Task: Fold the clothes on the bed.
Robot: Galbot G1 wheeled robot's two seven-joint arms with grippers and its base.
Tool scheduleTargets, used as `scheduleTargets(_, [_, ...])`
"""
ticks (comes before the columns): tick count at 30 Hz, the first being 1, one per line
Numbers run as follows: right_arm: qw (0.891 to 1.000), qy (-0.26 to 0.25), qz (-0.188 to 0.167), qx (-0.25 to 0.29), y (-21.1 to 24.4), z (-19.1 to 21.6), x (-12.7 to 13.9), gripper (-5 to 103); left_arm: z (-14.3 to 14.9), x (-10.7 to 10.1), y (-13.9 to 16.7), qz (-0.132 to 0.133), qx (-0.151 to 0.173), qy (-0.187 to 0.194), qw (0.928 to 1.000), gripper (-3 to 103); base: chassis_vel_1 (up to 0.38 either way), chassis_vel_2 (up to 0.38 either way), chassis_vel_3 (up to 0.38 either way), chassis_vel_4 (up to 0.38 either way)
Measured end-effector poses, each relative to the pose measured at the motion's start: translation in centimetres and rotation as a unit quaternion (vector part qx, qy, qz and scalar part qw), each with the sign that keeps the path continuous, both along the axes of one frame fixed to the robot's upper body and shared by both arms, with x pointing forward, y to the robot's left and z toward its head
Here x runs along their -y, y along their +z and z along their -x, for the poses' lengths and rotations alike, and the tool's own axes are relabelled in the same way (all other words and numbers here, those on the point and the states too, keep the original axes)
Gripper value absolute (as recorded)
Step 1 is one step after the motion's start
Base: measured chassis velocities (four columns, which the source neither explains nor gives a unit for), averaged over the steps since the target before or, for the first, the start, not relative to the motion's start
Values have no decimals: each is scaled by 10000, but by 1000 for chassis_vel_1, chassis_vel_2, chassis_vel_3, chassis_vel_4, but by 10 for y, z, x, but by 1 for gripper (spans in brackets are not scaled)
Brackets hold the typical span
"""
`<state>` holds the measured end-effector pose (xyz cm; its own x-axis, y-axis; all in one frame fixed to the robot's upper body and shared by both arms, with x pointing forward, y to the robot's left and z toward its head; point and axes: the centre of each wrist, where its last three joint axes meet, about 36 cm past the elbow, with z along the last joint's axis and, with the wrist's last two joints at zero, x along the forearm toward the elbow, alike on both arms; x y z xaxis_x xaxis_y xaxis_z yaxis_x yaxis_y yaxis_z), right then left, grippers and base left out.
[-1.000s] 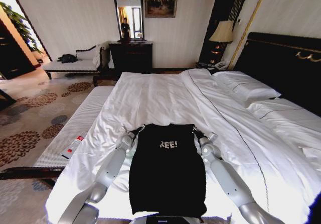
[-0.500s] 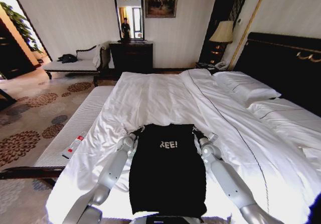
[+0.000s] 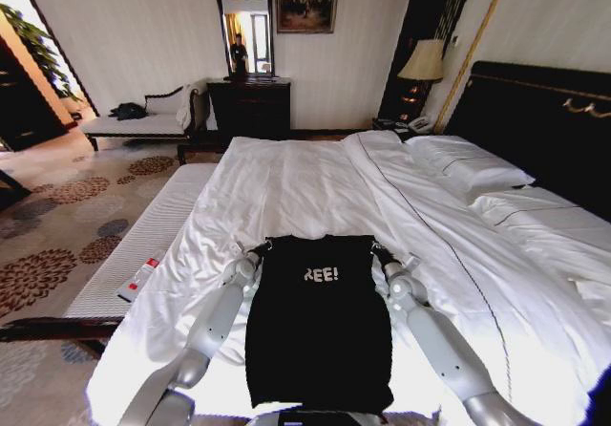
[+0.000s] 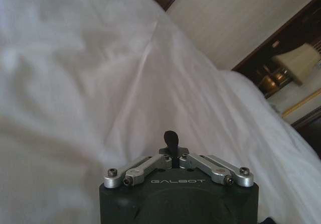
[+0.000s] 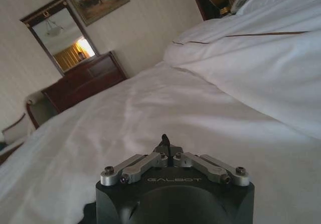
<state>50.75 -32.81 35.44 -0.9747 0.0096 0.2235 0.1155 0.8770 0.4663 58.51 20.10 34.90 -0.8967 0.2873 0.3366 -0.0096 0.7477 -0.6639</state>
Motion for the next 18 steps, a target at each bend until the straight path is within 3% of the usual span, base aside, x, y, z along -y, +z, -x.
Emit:
scheduleTargets(7, [9974,274,-572,349,47,-7,-18,0,1,-33,60,25,552,57,9985,2,0,0,0,0])
scheduleTargets(18, [9934,591,-511,841,110,-61,-14,0,-27,-91,140,51,1203,360,9921,2,0,0,0,0])
